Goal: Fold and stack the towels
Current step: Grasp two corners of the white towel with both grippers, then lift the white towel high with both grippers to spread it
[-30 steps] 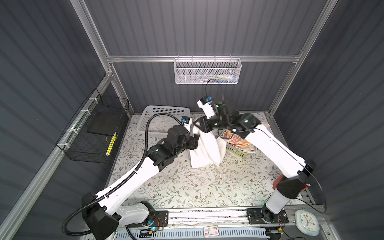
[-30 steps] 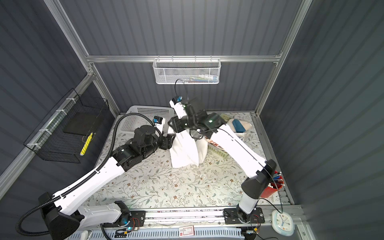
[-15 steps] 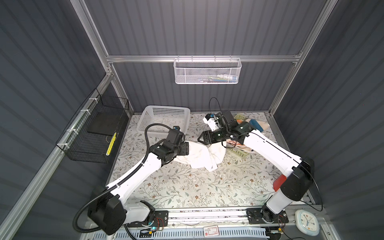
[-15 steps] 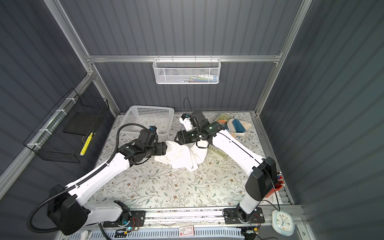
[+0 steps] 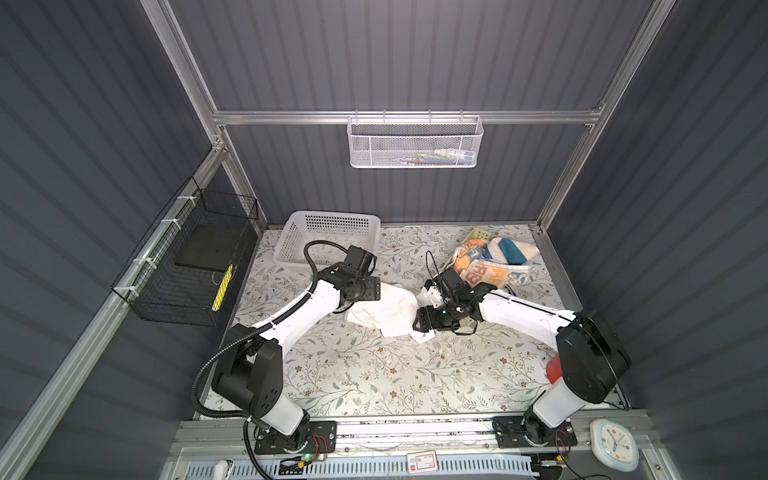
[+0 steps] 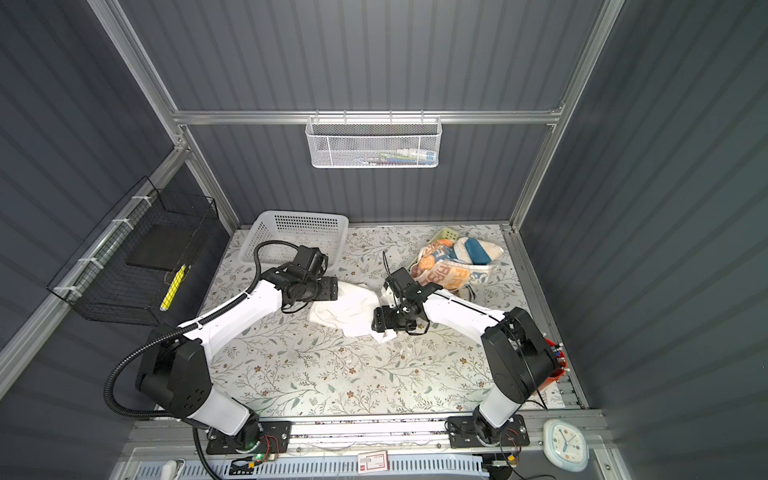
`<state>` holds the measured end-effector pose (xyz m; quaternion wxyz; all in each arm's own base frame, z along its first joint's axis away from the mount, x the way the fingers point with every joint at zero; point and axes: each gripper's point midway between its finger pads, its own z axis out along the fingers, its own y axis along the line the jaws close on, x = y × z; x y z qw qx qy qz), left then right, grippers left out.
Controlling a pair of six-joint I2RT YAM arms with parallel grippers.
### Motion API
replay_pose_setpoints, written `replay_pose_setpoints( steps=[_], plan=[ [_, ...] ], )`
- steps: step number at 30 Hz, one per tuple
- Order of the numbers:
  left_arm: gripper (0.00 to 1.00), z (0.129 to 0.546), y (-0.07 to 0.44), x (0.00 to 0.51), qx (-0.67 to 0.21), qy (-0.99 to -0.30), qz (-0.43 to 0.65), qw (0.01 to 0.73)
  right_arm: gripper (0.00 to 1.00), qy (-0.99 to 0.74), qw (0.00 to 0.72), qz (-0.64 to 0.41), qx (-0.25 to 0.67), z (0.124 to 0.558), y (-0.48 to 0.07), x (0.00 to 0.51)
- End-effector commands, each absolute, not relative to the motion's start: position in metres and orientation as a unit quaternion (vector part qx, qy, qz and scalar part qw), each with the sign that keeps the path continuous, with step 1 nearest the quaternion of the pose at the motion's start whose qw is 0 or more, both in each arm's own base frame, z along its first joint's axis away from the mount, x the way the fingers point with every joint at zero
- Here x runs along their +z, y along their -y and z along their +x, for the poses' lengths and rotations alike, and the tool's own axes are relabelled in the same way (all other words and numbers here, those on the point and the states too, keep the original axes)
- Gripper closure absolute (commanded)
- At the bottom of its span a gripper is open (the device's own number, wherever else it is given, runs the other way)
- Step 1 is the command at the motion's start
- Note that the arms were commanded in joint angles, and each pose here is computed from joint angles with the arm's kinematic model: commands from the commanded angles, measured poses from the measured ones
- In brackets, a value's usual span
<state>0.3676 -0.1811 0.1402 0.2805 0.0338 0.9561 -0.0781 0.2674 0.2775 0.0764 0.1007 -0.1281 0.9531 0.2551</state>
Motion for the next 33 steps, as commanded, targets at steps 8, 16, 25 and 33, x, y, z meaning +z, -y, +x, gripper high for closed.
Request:
replay_pose_setpoints(
  steps=[8,16,25,33],
  plan=[
    [0.33,0.401,0.212,0.100,-0.144,-0.953,0.066,0.257,0.54,-0.941,0.107,-0.156,0.280,0.281,-0.310,0.061],
    [1.00,0.441,0.201,0.103,-0.153,-0.947,0.063,0.274,1.00,-0.937,0.171,-0.183,0.242,0.321,-0.318,0.088],
    [1.00,0.492,0.153,0.174,-0.138,-0.927,0.053,0.344,1.00,-0.906,0.281,-0.234,0.212,0.371,-0.333,0.194],
    [1.00,0.478,0.144,0.260,-0.156,-0.895,0.071,0.413,1.00,-0.869,0.358,-0.254,0.228,0.373,-0.335,0.296]
  ],
)
